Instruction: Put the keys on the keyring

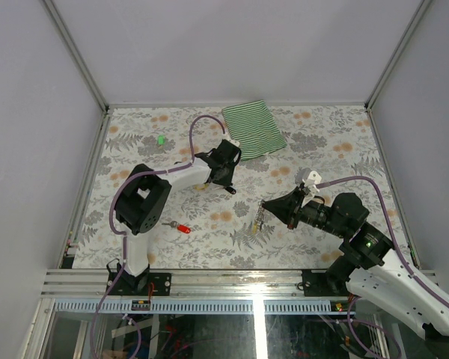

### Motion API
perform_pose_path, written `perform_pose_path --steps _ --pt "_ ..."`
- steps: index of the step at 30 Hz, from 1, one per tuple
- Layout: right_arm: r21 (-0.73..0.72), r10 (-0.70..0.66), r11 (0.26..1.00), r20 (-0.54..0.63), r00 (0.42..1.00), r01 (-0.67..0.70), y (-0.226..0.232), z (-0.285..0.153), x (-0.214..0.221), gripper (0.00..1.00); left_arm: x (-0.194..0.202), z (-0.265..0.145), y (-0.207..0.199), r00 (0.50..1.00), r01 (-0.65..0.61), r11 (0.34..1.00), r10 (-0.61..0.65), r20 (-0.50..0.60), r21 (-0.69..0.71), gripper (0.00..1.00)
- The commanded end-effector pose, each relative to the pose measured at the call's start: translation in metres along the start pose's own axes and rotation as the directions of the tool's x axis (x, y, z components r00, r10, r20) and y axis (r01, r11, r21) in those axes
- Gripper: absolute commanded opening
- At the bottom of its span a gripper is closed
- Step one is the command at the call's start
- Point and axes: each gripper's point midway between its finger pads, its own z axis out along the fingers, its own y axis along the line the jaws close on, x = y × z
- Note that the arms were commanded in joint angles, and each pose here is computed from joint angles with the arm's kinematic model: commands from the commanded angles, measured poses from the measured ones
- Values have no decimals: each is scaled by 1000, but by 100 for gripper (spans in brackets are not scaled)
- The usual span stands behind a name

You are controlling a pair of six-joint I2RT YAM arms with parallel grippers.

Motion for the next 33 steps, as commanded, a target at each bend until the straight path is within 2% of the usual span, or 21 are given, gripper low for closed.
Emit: perform_pose_path --steps 1,8,19,22,26,29,33 --pt "-18 -12 1000 69 998 14 5 1 -20 0 -10 1 1 1000 -6 1000 6 19 1 15" --pt "-19 -10 1000 70 998 12 5 1 -20 0 -7 2 0 1000 -3 1000 3 11 8 13" --pt "-18 -14 1000 76 997 15 5 2 -21 0 -6 3 -6 1000 -3 999 3 6 41 0" --pt "-10 -15 1000 82 996 16 4 1 -22 0 -7 0 -8 1000 -7 998 7 16 55 0" --pt "1 -30 1000 102 994 30 3 -1 -27 0 -15 -13 -18 998 -27 992 19 64 122 0" --pt "-43 -49 998 131 990 55 11 -2 -31 0 -24 -33 -33 991 -73 973 46 127 219 0" --pt "-78 -84 992 151 985 97 17 -2 -39 0 -36 -62 -40 973 -124 955 64 220 269 0"
